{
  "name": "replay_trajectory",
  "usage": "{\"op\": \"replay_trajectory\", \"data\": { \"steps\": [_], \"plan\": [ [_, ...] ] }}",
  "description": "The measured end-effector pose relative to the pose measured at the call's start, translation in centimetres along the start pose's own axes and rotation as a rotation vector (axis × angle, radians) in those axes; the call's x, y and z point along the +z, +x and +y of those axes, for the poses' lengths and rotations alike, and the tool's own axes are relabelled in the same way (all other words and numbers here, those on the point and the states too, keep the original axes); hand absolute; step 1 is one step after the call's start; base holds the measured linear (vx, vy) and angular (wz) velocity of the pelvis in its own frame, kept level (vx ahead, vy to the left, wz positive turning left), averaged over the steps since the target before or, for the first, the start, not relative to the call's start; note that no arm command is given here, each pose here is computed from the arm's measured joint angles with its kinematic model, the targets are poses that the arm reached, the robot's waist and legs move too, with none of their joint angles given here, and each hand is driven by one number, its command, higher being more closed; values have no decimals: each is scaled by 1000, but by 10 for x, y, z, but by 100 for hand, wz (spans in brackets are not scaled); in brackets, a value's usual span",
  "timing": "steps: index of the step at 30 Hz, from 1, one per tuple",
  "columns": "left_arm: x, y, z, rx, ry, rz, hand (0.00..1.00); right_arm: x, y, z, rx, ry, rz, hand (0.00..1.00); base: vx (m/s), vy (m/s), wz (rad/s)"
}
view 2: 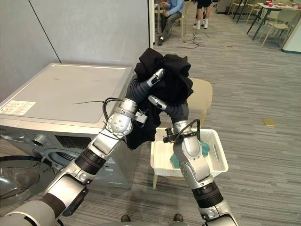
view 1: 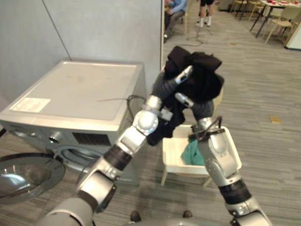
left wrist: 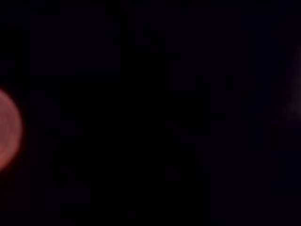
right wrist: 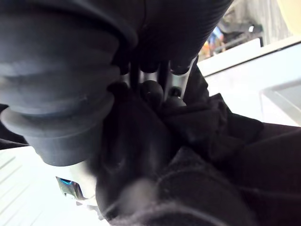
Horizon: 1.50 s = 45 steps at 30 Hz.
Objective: Pick up the laundry basket with both hands and put the clothes into the washing machine.
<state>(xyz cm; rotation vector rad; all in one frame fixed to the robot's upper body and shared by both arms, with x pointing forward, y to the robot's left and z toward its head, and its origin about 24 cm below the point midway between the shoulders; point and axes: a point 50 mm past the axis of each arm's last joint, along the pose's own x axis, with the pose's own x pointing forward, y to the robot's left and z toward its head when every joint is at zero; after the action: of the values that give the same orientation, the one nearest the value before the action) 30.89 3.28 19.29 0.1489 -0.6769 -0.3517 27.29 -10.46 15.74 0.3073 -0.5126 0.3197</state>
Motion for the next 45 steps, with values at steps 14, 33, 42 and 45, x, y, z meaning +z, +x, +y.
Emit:
{"op": "replay_trajectory", "data": {
  "steps": [14,33,42,45],
  "plan": [
    [-17,-18,39,194,91,66,100,-11,-10,-3,29,48,69,0,4,-33,-13],
    [16,2,114,523,155,-70,100,-18,-57,-43,-157,22,167,0,8,-6,-1],
    [9,-76,167,841,67,-13,100,-2,-81,-76,-359,-101,140,0,35,-21,4],
    [14,-114,177,974,43,-30,100,9,-89,-94,-474,-172,113,0,11,-23,40]
  ]
}}
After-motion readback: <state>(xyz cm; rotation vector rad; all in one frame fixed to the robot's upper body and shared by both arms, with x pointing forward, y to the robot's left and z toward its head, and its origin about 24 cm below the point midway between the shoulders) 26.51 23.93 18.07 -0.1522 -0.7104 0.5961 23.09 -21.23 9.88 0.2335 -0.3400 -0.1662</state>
